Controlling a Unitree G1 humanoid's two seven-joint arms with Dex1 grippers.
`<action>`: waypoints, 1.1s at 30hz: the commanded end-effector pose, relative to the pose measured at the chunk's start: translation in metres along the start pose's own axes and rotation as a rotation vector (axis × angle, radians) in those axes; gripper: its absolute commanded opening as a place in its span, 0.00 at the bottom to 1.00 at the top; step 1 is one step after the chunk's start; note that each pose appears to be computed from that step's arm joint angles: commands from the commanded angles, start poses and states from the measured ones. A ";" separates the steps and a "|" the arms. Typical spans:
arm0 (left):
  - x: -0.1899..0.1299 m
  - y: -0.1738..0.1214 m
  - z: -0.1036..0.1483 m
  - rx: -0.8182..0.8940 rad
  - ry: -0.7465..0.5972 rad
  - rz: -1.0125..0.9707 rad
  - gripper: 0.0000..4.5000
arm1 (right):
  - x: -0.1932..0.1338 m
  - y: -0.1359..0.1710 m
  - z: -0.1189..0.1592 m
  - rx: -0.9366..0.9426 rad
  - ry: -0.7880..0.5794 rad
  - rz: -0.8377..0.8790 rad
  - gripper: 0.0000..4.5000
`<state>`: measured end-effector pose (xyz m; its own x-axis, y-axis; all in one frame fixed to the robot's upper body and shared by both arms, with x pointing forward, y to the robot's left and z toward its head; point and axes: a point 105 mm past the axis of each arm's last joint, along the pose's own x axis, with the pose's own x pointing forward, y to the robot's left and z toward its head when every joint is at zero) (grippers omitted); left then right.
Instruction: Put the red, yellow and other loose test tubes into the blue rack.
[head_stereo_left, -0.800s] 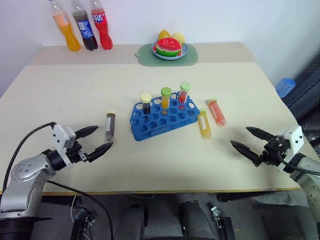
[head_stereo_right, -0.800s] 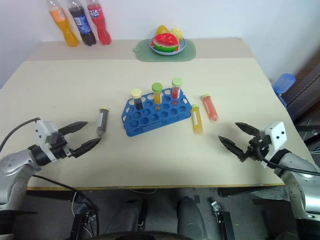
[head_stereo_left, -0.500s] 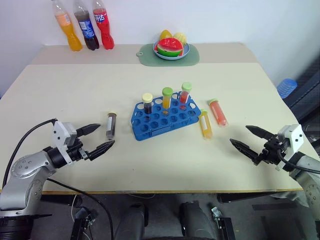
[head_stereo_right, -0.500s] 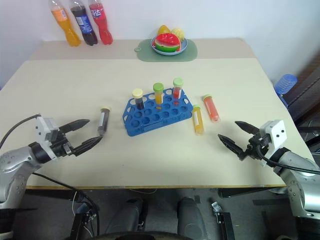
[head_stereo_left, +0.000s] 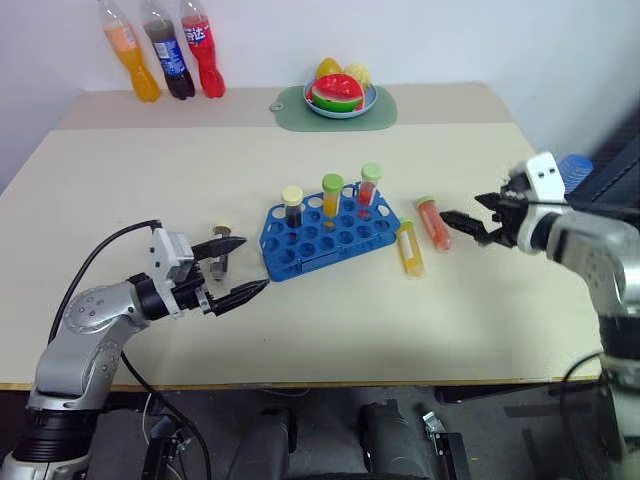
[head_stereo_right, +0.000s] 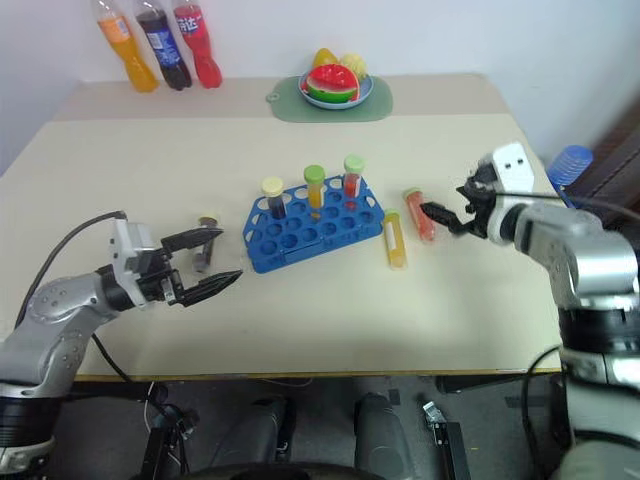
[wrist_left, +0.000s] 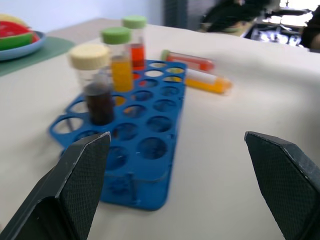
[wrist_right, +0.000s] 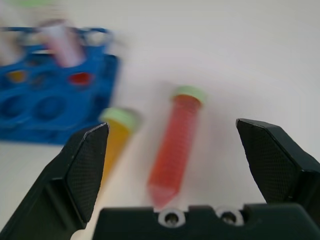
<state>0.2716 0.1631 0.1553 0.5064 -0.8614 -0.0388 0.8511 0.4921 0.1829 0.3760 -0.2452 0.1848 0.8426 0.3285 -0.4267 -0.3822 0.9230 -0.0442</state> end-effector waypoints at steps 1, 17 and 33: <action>0.006 -0.007 0.010 0.044 -0.009 -0.064 0.99 | 0.011 -0.005 0.004 0.040 0.094 -0.003 1.00; 0.010 -0.036 0.014 0.005 -0.009 -0.186 0.99 | 0.062 -0.004 0.005 0.049 0.312 -0.009 1.00; 0.007 -0.035 0.006 0.003 -0.006 -0.102 1.00 | 0.055 -0.041 0.007 -0.151 0.175 -0.103 0.17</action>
<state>0.2444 0.1379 0.1490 0.4037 -0.9124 -0.0672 0.9085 0.3911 0.1474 0.4355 -0.2510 0.1466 0.7282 0.1932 -0.6576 -0.4073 0.8936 -0.1885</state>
